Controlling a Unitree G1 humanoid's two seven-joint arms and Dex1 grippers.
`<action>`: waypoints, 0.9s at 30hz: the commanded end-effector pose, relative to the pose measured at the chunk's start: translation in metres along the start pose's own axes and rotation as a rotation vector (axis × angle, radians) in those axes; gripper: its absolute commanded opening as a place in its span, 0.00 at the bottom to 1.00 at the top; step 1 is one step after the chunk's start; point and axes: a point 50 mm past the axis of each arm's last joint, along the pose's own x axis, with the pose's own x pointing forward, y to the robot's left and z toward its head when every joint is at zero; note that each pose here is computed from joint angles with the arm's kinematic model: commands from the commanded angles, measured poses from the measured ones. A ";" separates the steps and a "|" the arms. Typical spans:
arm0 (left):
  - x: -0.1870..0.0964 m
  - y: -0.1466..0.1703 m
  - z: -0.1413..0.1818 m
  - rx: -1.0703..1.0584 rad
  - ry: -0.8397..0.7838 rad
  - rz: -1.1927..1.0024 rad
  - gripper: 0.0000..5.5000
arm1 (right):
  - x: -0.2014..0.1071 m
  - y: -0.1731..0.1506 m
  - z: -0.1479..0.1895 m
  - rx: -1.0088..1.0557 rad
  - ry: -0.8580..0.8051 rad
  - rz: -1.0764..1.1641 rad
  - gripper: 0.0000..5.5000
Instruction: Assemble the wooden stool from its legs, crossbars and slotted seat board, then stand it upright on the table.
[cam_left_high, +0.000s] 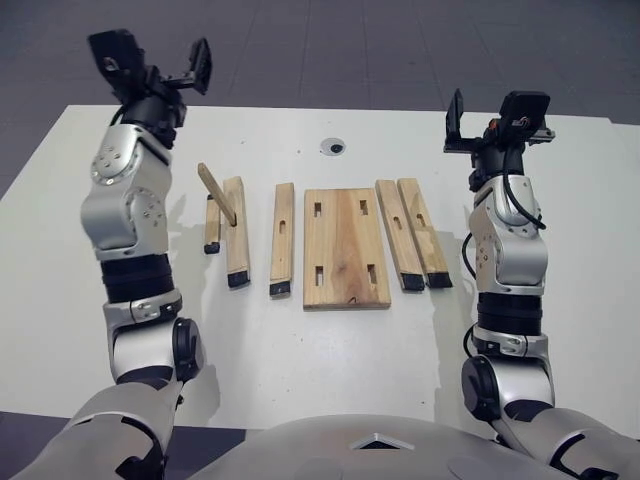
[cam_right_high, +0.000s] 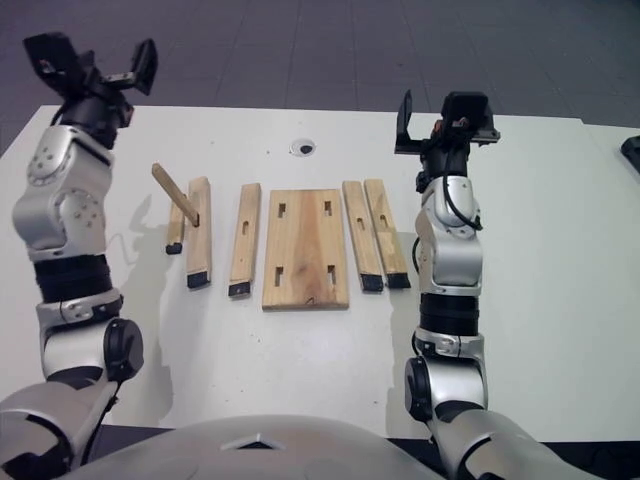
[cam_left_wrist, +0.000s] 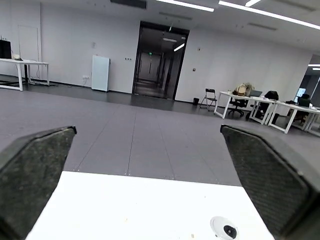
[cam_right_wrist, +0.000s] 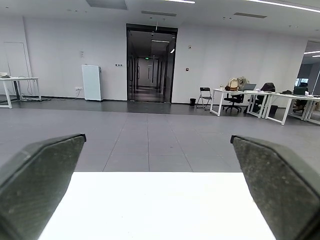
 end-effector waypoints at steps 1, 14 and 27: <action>0.024 -0.007 0.031 0.024 -0.110 0.013 0.98 | 0.004 0.003 0.004 0.003 -0.014 0.004 0.98; -0.025 0.003 -0.118 0.275 0.457 -0.081 0.98 | 0.005 0.000 0.004 0.006 -0.017 -0.011 0.98; -0.016 -0.003 -0.069 0.140 0.206 -0.056 0.98 | 0.008 -0.003 0.004 0.000 -0.016 -0.001 0.98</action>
